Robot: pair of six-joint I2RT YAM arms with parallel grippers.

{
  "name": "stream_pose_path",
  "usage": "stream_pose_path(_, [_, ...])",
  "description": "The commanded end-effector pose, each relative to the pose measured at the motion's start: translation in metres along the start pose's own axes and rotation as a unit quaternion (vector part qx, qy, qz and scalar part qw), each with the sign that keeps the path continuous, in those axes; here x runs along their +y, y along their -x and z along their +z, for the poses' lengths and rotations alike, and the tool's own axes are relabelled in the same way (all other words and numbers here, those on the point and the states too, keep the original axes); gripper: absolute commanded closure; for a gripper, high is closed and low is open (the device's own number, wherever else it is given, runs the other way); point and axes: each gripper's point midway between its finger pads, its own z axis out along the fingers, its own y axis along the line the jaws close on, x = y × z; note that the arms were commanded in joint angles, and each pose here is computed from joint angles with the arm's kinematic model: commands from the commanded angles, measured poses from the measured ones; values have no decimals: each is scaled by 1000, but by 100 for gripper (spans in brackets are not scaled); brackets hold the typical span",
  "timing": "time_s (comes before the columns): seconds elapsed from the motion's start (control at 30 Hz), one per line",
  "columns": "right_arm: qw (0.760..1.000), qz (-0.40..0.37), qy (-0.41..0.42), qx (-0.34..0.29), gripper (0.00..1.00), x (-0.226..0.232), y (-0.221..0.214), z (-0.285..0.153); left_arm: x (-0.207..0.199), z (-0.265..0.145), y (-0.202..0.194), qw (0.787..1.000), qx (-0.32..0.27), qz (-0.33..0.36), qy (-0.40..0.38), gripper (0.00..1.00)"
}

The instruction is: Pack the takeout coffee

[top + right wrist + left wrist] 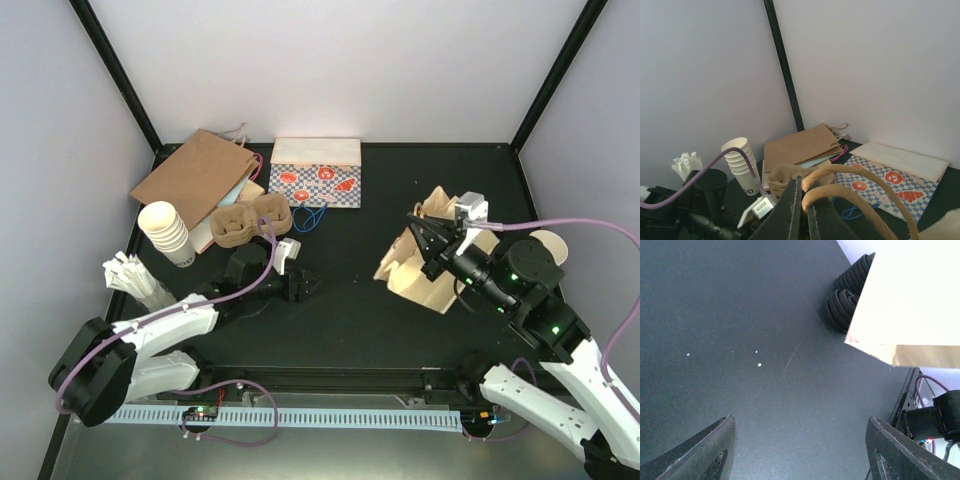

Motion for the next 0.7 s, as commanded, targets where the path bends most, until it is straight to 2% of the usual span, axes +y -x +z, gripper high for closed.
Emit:
stream_pose_path(0.0, [999,-38,13,-17,99,4,7,11,-13,-11,30,997,-49,51,3,27])
stream_pose_path(0.17, [999,-44,5,-9,99,-1,-1,23,-25,-22,52,990,-85,113,13,18])
stream_pose_path(0.2, [999,-43,4,-8,99,-1,-1,26,-29,-24,58,986,-90,138,12,15])
stream_pose_path(0.23, [999,-41,3,-6,99,-2,-1,28,-35,-25,64,982,-91,164,10,4])
stream_pose_path(0.27, [999,-40,2,-5,99,-2,-1,30,-41,-27,71,977,-97,190,9,1])
stream_pose_path(0.37, [1000,-31,-3,-1,99,-4,-2,34,-65,-32,89,956,-126,265,-18,1])
stream_pose_path(0.47, [1000,-21,-3,-2,99,-4,-3,35,-79,-35,104,942,-164,290,-41,1])
stream_pose_path(0.67, [1000,-3,-11,9,99,-7,-8,34,-82,-27,119,939,-166,298,-35,1])
